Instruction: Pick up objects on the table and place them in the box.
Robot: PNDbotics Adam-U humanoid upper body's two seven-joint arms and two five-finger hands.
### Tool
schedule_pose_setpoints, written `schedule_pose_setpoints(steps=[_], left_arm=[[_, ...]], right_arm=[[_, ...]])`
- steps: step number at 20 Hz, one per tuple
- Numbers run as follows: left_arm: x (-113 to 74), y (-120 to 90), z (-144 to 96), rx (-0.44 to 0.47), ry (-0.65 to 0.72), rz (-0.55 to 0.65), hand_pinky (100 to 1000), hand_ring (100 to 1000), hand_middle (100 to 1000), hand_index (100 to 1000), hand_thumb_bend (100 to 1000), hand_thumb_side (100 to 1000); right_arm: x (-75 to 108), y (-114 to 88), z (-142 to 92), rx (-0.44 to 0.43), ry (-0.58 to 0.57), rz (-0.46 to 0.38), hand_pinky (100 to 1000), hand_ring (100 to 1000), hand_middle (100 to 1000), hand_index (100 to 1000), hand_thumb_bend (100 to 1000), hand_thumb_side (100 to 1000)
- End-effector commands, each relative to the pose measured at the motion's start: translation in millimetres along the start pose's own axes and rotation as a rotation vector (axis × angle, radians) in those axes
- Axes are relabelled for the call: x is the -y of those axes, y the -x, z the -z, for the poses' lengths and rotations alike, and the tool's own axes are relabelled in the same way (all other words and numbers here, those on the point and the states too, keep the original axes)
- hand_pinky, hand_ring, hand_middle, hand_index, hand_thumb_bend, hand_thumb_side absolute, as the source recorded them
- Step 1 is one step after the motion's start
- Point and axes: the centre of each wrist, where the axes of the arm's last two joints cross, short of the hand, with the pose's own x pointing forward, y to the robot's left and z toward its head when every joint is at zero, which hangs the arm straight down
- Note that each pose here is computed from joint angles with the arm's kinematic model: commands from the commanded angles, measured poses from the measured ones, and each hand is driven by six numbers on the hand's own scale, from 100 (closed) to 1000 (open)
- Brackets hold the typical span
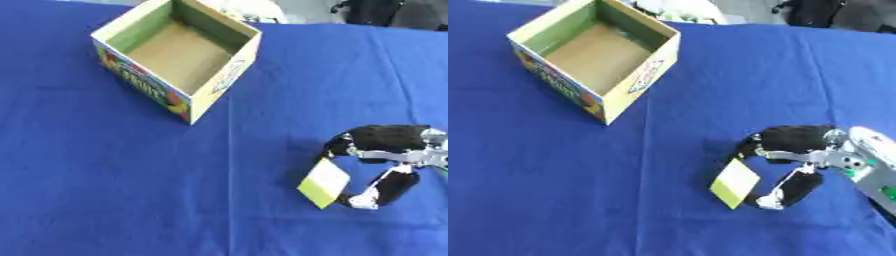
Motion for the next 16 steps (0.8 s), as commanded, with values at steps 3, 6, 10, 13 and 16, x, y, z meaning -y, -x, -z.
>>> schedule_pose_setpoints(steps=[3,6,10,13,16], left_arm=[[0.5,-7,5,0.033,0.006,-0.007,807,762,956,743,184,824],[0.6,-7,5,0.033,0.006,-0.007,808,762,956,742,184,824],[0.3,-7,5,0.032,0.004,-0.005,807,763,957,742,182,824],[-0.2,-6,5,0.031,0.003,-0.003,808,763,957,742,182,823],[-0.4,-6,5,0.031,0.003,-0.002,807,763,957,742,184,824]], right_arm=[[4.2,4,-4,-0.042,0.077,0.007,772,705,540,721,241,557],[1.4,4,-3,-0.053,0.092,0.02,756,678,502,678,215,545],[1.9,3,-3,-0.058,0.132,0.041,748,657,469,648,171,568],[9.8,2,-9,-0.073,0.181,0.041,752,654,463,642,159,591],[24.5,1,-17,-0.093,0.236,0.012,756,652,463,641,138,604]])
